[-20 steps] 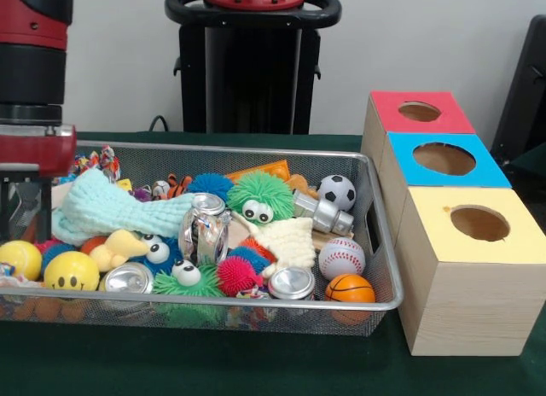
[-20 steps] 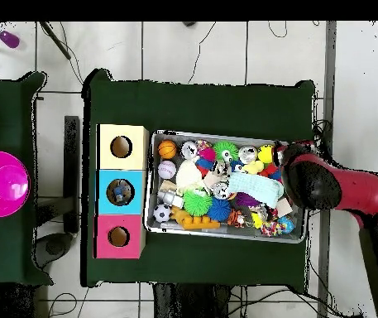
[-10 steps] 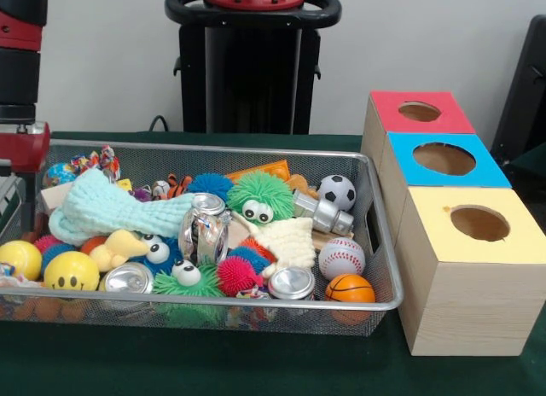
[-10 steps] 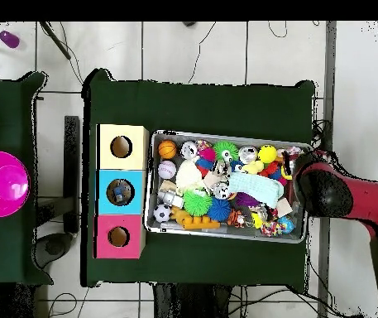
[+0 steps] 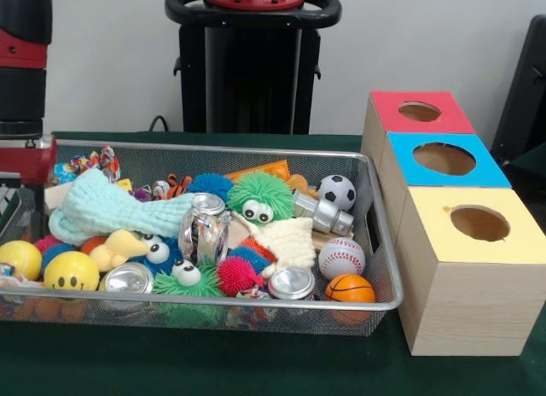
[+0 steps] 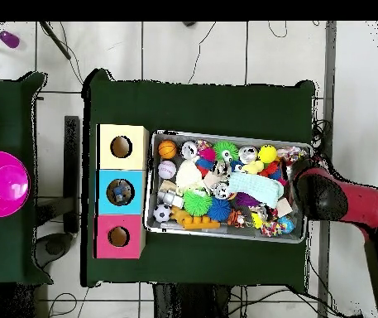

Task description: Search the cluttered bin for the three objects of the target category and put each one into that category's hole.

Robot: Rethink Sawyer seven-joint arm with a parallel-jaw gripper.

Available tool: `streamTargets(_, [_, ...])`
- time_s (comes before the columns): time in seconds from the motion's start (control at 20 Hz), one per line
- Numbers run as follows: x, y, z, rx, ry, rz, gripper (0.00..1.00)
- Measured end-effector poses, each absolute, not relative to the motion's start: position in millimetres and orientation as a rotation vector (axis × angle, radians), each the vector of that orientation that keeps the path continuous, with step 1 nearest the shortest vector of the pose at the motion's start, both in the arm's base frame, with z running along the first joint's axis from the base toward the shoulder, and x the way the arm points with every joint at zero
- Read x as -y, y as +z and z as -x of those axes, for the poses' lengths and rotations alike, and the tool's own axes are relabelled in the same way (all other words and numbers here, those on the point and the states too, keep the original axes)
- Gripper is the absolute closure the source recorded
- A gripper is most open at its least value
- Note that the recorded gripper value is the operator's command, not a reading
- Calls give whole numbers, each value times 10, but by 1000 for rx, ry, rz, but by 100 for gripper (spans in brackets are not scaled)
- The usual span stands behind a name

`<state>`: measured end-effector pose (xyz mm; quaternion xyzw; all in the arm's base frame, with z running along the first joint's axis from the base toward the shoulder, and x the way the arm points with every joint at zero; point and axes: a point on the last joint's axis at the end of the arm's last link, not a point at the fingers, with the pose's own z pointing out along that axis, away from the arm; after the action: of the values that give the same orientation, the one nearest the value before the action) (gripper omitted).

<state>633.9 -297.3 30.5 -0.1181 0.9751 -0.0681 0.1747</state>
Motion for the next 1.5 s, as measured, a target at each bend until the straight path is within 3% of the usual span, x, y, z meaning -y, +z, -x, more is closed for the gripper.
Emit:
streamTargets(0.45, [2623, 34, -6315, -2717, -265, 435, 0])
streamTargets(0.75, [2827, -16, -6241, -2682, -282, 383, 0])
streamTargets(1.1, [3300, -414, -5977, -2618, -169, 201, 0])
streamTargets(1.5, [3316, -567, -5938, -2522, -104, 195, 0])
